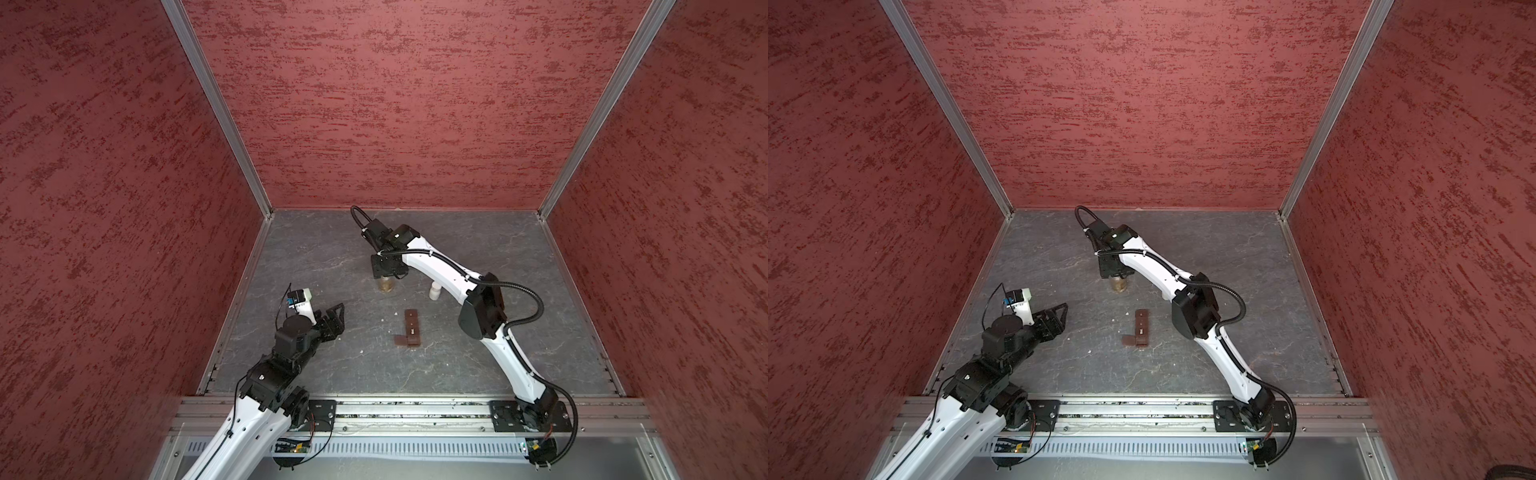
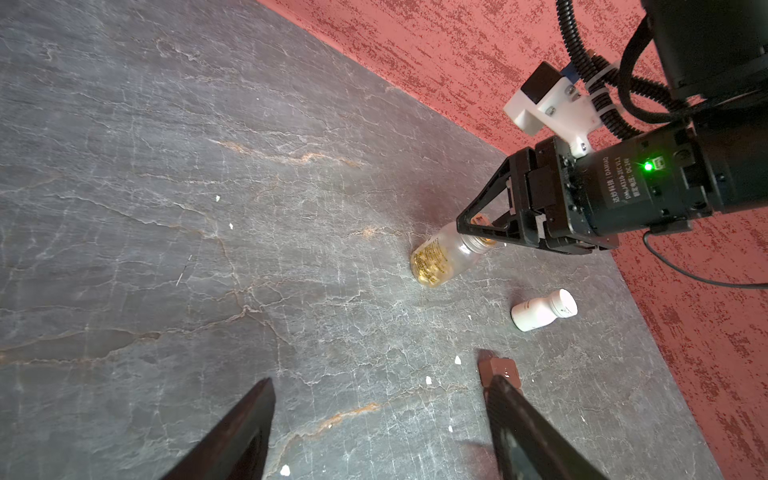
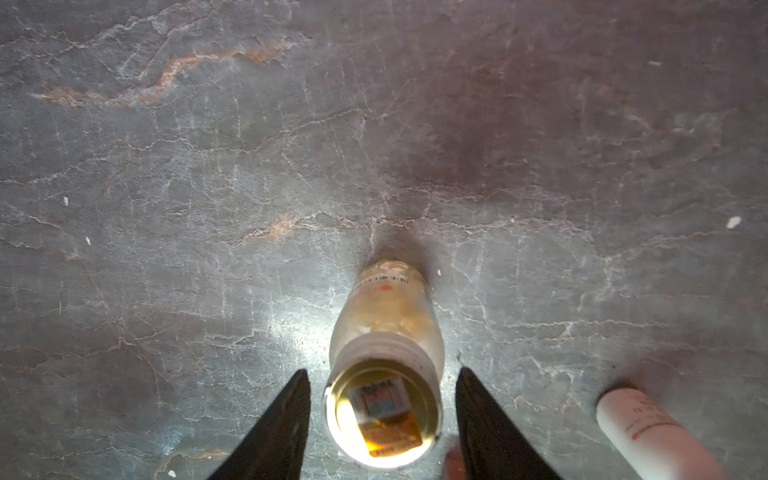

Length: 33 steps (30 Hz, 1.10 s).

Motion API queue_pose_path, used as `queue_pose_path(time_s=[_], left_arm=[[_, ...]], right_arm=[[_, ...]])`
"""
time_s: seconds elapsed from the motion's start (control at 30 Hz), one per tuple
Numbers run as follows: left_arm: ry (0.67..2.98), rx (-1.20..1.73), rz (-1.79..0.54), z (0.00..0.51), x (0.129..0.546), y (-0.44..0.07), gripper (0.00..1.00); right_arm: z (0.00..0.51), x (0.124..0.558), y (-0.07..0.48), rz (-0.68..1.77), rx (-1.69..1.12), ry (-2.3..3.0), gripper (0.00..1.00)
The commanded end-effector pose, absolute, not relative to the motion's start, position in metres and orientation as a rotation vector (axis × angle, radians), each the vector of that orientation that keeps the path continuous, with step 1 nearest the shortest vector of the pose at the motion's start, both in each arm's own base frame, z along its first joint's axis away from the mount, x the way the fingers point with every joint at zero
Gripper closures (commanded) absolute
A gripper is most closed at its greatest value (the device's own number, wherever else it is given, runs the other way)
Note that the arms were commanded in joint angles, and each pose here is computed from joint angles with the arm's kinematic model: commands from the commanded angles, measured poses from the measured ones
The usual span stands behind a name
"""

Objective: Sort the pills into containers
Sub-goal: 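Lower the right gripper around the clear pill bottle and close on it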

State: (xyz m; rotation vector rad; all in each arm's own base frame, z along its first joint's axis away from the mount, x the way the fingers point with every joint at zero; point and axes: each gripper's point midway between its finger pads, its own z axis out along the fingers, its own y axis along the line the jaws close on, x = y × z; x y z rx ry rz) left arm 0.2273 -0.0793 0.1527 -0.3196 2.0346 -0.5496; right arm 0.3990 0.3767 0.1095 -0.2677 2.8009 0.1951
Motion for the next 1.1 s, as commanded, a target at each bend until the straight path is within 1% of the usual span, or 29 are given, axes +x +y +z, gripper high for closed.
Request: queue_pose_path(time_s=[0.0, 0.23, 0.53, 0.87, 1.07], left_arm=[[2.023, -0.306, -0.565, 0.154, 0.228, -0.081, 0.19], [2.026, -0.305, -0.572, 0.154, 0.228, -0.081, 0.20], [2.030, -0.305, -0.579, 0.154, 0.228, -0.082, 0.17], [2.029, -0.302, -0.583, 0.155, 0.228, -0.082, 0.17], [2.027, -0.302, -0.597, 0.156, 0.228, -0.084, 0.17]], right_arm=[[0.113, 0.400, 0.379, 0.208, -0.269, 2.799, 0.44], [0.112, 0.401, 0.379, 0.205, -0.262, 2.797, 0.49], [0.109, 0.401, 0.379, 0.199, -0.256, 2.802, 0.47], [0.113, 0.402, 0.378, 0.200, -0.250, 2.795, 0.56], [0.140, 0.402, 0.377, 0.229, -0.232, 2.752, 0.61]])
